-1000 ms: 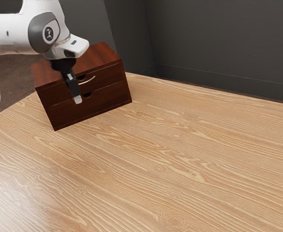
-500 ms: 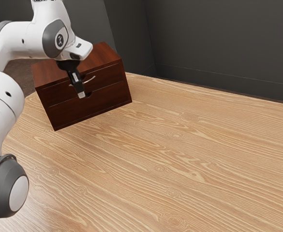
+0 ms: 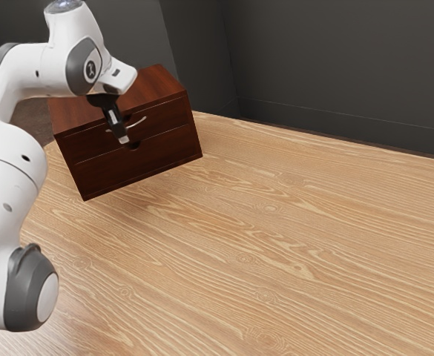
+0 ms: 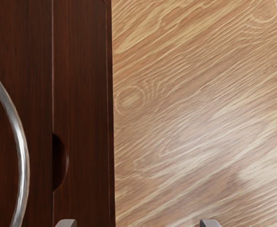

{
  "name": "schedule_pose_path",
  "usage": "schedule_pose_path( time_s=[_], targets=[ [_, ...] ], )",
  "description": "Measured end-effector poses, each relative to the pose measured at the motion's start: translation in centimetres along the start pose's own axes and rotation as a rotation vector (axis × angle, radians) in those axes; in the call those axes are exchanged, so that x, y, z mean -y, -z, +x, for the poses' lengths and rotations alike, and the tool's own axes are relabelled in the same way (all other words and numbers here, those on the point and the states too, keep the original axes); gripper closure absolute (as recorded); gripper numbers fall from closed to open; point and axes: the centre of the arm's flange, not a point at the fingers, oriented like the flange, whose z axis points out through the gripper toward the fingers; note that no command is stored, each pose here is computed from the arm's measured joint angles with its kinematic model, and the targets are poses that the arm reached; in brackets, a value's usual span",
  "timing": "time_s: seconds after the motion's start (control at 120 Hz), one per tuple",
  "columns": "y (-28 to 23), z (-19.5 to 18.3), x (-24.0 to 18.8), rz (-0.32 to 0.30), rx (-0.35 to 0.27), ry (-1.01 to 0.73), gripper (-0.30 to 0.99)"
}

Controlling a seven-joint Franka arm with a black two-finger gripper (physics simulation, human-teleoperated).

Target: Pull the drawer handle with one arm to open the drawer

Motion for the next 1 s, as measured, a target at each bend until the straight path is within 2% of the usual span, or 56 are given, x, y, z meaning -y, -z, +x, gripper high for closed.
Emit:
schedule_pose_path(
  time_s=[0.15,0.342,0.617,0.825,1.0],
  targets=[
    [-1.1,-0.2,0.4,-0.008,-0.018,-0.023,0.37],
    [2.0,-0.7,0.5,0.004,-0.065,-0.044,0.36],
    [1.4,-1.2,1.1,0.009,-0.087,-0.061,0.36],
    [1.0,-1.3,1.5,0.034,-0.091,-0.067,0.36],
    [-2.7,-0.8,1.6,0.015,-0.066,-0.077,0.36]
  ],
)
